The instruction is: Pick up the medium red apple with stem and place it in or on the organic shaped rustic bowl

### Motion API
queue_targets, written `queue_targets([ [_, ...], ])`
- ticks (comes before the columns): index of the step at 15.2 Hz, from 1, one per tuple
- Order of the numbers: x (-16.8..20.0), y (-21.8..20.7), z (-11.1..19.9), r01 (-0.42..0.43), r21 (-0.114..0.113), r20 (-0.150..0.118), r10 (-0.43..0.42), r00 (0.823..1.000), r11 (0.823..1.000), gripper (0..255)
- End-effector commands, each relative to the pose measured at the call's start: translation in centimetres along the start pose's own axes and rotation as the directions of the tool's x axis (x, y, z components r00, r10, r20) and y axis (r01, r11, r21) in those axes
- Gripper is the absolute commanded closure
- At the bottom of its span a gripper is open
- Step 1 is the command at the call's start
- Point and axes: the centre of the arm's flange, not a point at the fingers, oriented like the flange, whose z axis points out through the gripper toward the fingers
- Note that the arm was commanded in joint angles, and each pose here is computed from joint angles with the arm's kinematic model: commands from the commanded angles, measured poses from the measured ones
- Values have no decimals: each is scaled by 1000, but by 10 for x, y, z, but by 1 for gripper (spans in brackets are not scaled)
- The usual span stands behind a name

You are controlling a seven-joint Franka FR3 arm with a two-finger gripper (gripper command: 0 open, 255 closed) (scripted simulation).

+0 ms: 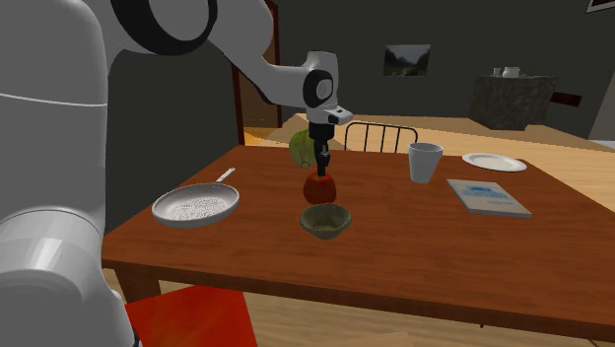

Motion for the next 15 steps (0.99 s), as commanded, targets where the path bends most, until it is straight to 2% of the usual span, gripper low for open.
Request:
queue_targets([
  [1, 0, -1, -4, 0, -1, 2, 0, 1000, 1000, 255],
  [15, 2, -7, -78, 0, -1, 2, 0, 1000, 1000, 255],
])
